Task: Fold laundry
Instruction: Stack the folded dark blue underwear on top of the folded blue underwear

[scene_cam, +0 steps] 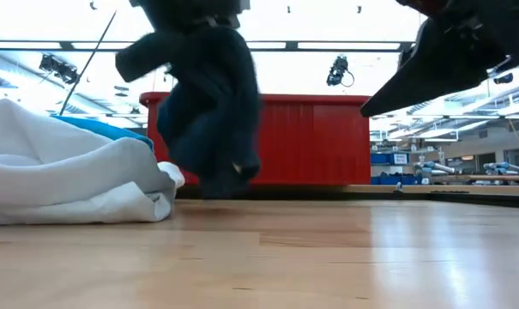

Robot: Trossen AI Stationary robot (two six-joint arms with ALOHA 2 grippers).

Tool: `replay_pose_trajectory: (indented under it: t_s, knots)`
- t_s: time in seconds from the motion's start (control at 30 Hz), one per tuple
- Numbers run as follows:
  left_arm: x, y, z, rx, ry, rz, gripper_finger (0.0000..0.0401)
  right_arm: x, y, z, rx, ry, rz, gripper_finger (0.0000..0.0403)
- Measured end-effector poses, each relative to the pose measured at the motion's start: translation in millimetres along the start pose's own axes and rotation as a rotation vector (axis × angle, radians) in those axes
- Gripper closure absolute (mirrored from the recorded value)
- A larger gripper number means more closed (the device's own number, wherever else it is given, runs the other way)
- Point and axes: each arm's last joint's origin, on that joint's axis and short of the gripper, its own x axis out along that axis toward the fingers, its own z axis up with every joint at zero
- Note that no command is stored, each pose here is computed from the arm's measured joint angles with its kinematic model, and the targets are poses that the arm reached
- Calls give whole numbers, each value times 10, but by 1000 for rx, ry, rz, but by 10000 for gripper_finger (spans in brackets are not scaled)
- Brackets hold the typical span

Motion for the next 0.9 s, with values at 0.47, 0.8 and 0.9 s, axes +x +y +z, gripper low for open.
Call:
replay_pose_trajectory:
  t_s: [0.47, 0.8, 0.9]
  knots:
    - [-537, 396, -553, 146, 186, 84, 383, -16, 58, -18, 8, -39, -18, 162]
    - [-742, 300, -846, 28, 254, 228, 384, -18, 80, 22, 38, -68, -1, 163]
    - [-579, 142, -984, -41, 303, 249, 385, -20, 87, 32, 47, -74, 7, 163]
